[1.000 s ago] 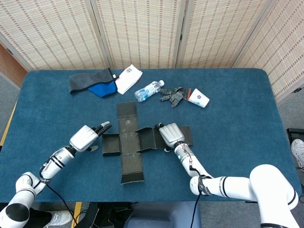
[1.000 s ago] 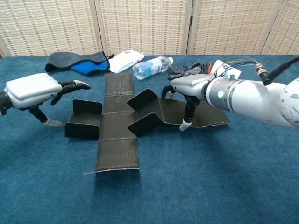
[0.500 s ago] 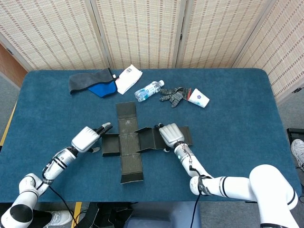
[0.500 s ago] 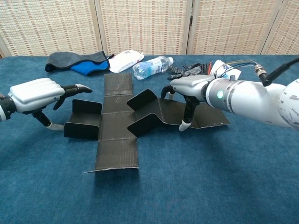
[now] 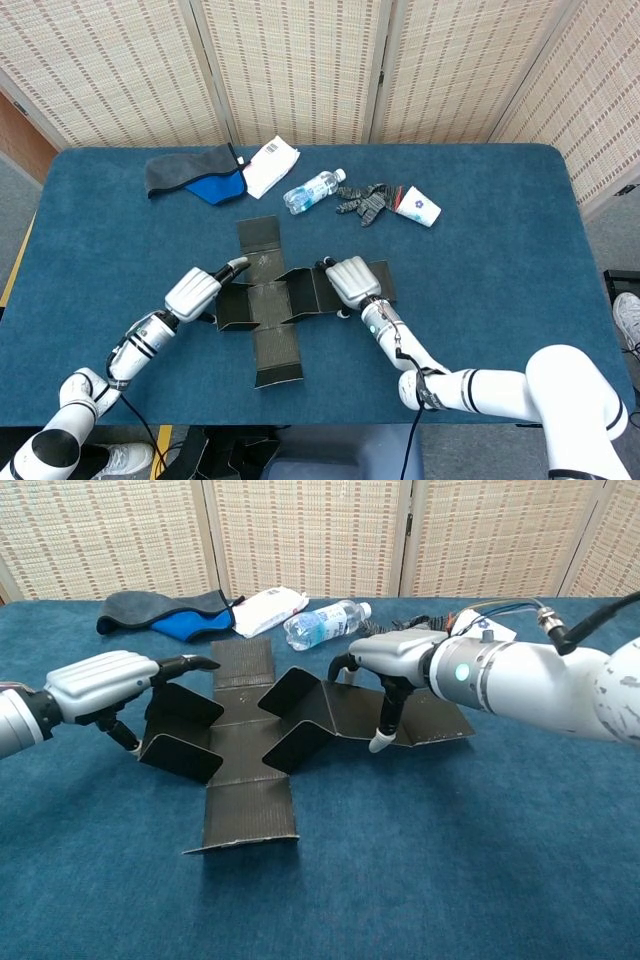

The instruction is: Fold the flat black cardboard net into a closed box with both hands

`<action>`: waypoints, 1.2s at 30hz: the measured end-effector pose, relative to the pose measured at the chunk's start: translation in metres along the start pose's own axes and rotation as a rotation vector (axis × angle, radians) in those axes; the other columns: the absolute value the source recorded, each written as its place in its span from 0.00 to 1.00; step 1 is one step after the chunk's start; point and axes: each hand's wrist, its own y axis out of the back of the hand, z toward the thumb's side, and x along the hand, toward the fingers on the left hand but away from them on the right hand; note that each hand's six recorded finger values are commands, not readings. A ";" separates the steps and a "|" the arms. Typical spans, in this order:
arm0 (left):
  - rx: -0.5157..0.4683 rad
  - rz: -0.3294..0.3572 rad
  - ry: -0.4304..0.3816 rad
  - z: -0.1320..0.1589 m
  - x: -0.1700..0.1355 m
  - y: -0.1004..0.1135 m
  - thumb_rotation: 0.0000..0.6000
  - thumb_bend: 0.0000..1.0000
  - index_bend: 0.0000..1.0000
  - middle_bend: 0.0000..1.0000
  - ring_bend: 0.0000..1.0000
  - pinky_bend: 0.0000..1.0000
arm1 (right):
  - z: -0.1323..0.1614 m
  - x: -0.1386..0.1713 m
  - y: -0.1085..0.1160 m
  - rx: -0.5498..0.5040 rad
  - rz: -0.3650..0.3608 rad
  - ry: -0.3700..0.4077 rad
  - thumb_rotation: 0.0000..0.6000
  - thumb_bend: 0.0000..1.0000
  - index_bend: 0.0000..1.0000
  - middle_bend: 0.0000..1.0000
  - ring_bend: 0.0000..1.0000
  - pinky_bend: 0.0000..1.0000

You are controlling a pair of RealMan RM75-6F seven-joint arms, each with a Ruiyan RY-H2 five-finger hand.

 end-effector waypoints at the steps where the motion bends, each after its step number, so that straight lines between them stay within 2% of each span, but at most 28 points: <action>1: -0.030 0.004 0.000 0.002 0.000 -0.001 1.00 0.17 0.00 0.00 0.58 0.95 | 0.002 0.000 0.001 0.006 -0.003 0.011 1.00 0.08 0.21 0.32 0.88 0.87; 10: -0.206 0.027 -0.011 0.013 -0.007 0.000 1.00 0.17 0.00 0.00 0.57 0.95 | 0.020 -0.006 0.022 0.099 -0.034 0.107 1.00 0.08 0.22 0.32 0.88 0.87; 22: -0.303 0.015 -0.020 0.016 -0.021 0.013 1.00 0.17 0.00 0.00 0.57 0.95 | 0.040 -0.013 0.043 0.227 -0.059 0.211 1.00 0.08 0.24 0.32 0.88 0.87; 28: -0.351 -0.011 0.006 0.011 -0.029 0.017 1.00 0.17 0.00 0.00 0.57 0.94 | 0.048 -0.016 0.052 0.257 -0.075 0.245 1.00 0.09 0.24 0.32 0.88 0.87; 36: -0.398 -0.014 0.042 0.003 -0.035 0.021 1.00 0.17 0.00 0.00 0.56 0.95 | 0.050 -0.017 0.051 0.266 -0.073 0.262 1.00 0.09 0.24 0.32 0.88 0.87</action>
